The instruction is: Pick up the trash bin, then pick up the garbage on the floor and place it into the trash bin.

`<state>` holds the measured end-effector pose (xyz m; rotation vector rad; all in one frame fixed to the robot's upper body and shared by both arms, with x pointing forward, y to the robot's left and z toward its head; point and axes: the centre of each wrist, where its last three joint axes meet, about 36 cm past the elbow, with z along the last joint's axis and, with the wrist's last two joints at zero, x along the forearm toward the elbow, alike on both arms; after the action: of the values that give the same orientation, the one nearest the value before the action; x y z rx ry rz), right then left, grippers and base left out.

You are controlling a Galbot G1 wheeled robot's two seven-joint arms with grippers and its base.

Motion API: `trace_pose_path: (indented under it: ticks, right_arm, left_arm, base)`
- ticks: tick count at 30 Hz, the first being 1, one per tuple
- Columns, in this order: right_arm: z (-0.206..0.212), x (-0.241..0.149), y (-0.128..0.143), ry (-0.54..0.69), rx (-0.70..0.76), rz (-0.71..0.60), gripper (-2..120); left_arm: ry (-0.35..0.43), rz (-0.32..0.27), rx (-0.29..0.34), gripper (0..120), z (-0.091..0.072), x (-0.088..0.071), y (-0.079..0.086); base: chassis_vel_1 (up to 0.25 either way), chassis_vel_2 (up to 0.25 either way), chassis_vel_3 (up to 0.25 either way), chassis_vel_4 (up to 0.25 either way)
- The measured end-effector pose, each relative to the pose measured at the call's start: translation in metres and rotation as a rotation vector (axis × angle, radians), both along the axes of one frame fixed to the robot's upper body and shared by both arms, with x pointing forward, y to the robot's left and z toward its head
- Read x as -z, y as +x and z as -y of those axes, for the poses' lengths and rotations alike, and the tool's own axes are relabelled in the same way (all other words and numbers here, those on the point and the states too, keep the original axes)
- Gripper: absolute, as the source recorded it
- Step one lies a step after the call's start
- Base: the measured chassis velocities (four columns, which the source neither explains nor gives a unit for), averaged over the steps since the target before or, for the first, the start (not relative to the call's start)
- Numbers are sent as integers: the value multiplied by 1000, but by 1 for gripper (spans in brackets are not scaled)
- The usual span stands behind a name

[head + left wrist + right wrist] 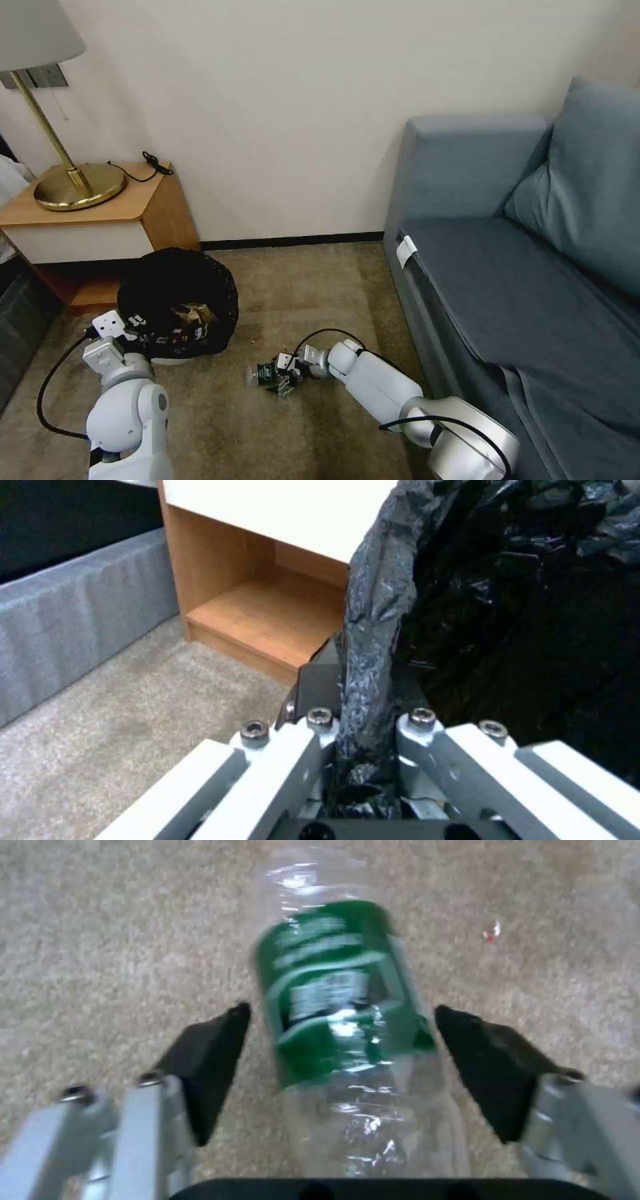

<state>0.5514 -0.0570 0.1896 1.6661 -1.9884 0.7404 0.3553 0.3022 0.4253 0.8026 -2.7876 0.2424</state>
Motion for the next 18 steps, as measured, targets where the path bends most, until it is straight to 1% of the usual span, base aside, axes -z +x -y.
trace_pose_path:
  ticks: [2,3,4,5,6,7,8,9,11,12,14,15,17,18]
  right_arm:
    - [2,1,-1,0,6,3,58]
    - [2,1,-1,0,6,3,58]
    - [2,1,-1,1,8,3,54]
    - [2,1,-2,2,10,3,48]
    - [2,1,-2,2,10,3,48]
    - [2,1,-2,3,11,4,45]
    - [2,2,-2,3,12,5,38]
    - [2,2,-2,3,12,5,38]
    - [2,1,-2,6,16,7,27]
    - [2,1,-2,6,16,7,27]
    - [2,2,-3,8,18,7,20]
    - [2,2,-3,8,18,7,20]
    - [2,2,-3,11,20,8,15]
    - [2,2,-3,11,20,8,15]
  left_arm:
    - [-1,2,1,4,0,0,2]
    - [-1,2,1,4,0,0,2]
    - [-2,4,1,4,0,0,2]
    - [-2,6,1,4,0,-1,3]
    - [-2,6,1,4,0,-1,3]
    - [-2,6,1,4,0,-1,3]
    - [-2,7,1,4,0,-1,4]
    - [-2,7,1,4,0,-1,4]
    - [-3,5,0,4,0,0,4]
    - [-3,5,0,4,0,0,4]
    - [-4,3,0,4,-1,1,4]
    - [-4,3,0,4,-1,1,4]
    - [-5,3,0,4,-1,1,4]
    - [-5,3,0,4,-1,1,4]
  base:
    - [0,0,0,0]
    - [0,0,0,0]
    - [0,0,0,0]
    - [0,0,0,0]
    - [0,0,0,0]
    - [0,0,0,0]
    - [0,0,0,0]
    - [0,0,0,0]
    - [0,0,0,0]
    - [0,0,0,0]
    - [0,0,0,0]
    - [0,0,0,0]
    - [0,0,0,0]
    - [0,0,0,0]
